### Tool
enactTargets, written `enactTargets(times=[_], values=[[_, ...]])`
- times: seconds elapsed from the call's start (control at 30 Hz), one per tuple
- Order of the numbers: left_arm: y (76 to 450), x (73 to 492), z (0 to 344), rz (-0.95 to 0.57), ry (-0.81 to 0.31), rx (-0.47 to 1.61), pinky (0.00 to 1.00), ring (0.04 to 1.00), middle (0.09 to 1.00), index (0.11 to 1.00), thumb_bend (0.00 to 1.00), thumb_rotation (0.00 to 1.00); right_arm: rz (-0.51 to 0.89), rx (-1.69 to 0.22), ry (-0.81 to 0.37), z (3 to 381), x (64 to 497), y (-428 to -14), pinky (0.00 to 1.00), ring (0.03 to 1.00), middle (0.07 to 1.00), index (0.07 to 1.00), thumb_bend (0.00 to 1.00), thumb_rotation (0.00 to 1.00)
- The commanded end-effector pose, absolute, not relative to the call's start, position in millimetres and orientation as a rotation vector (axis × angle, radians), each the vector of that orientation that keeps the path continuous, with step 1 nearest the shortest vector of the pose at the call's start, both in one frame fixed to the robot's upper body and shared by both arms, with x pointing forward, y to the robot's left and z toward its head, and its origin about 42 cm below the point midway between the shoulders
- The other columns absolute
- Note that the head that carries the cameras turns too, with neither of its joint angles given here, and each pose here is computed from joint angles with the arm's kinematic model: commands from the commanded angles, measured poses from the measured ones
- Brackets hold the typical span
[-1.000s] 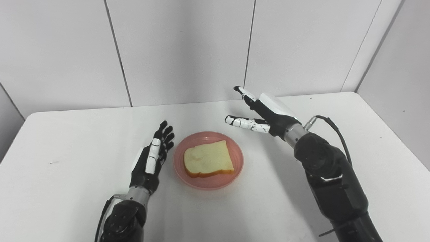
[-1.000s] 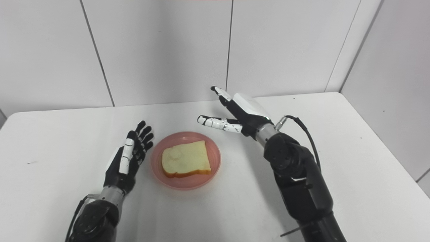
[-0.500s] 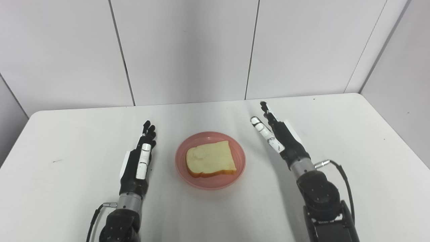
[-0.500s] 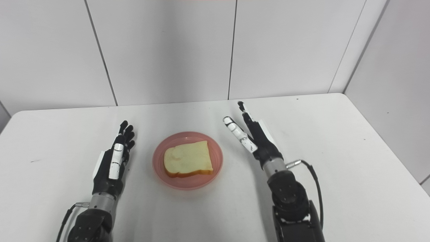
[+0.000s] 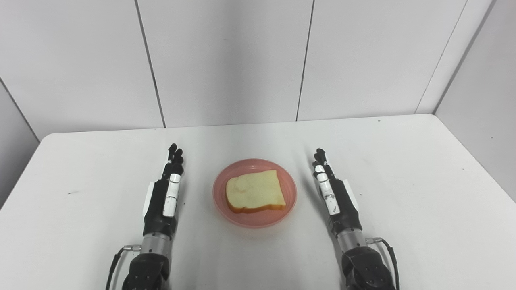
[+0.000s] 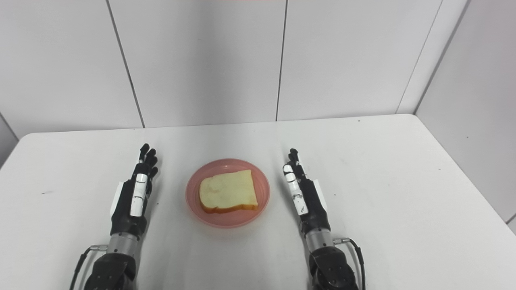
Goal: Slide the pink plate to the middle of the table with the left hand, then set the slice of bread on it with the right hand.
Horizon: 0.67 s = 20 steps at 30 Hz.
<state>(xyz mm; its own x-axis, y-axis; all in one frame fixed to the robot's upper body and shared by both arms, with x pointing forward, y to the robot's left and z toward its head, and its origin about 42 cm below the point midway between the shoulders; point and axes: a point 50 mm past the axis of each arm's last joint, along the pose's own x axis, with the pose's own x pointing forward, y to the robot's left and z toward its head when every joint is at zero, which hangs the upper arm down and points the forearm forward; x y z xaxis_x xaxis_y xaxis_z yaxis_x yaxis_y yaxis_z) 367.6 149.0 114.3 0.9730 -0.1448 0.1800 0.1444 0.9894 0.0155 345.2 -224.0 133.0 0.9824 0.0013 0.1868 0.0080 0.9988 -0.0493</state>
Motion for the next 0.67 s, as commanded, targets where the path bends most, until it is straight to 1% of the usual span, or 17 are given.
enactTargets(times=[0.0,0.1,0.2,0.27,0.4,0.47,0.53,0.63], values=[[157,334,65,-0.133,-0.046,0.019,1.00,1.000,1.000,1.000,0.71,1.00,-0.021,-0.052,-0.198,120,339,-221,1.00,1.000,1.000,1.000,0.29,1.00],[158,331,62,-0.125,-0.035,0.027,1.00,1.000,1.000,1.000,0.71,1.00,-0.031,-0.039,-0.181,107,334,-220,1.00,1.000,1.000,1.000,0.29,1.00],[159,327,62,-0.128,-0.028,0.027,1.00,1.000,1.000,1.000,0.70,1.00,-0.035,-0.013,-0.162,100,329,-219,1.00,1.000,1.000,1.000,0.27,1.00],[160,325,61,-0.144,-0.011,0.027,1.00,1.000,1.000,1.000,0.70,1.00,-0.029,-0.006,-0.147,97,327,-219,1.00,1.000,1.000,1.000,0.24,1.00],[162,319,62,-0.164,0.035,-0.026,1.00,1.000,1.000,1.000,0.71,1.00,-0.010,0.041,-0.123,94,323,-218,1.00,1.000,1.000,1.000,0.22,1.00],[163,316,64,-0.170,0.047,-0.046,1.00,1.000,1.000,1.000,0.71,1.00,0.003,0.045,-0.120,92,322,-217,1.00,1.000,1.000,1.000,0.19,1.00],[164,315,64,-0.179,0.049,-0.056,1.00,1.000,1.000,1.000,0.70,1.00,0.010,0.051,-0.116,91,322,-217,1.00,1.000,1.000,1.000,0.19,1.00],[164,316,64,-0.184,0.061,-0.054,1.00,1.000,1.000,1.000,0.66,1.00,0.012,0.057,-0.096,86,323,-217,1.00,1.000,1.000,1.000,0.18,1.00]])
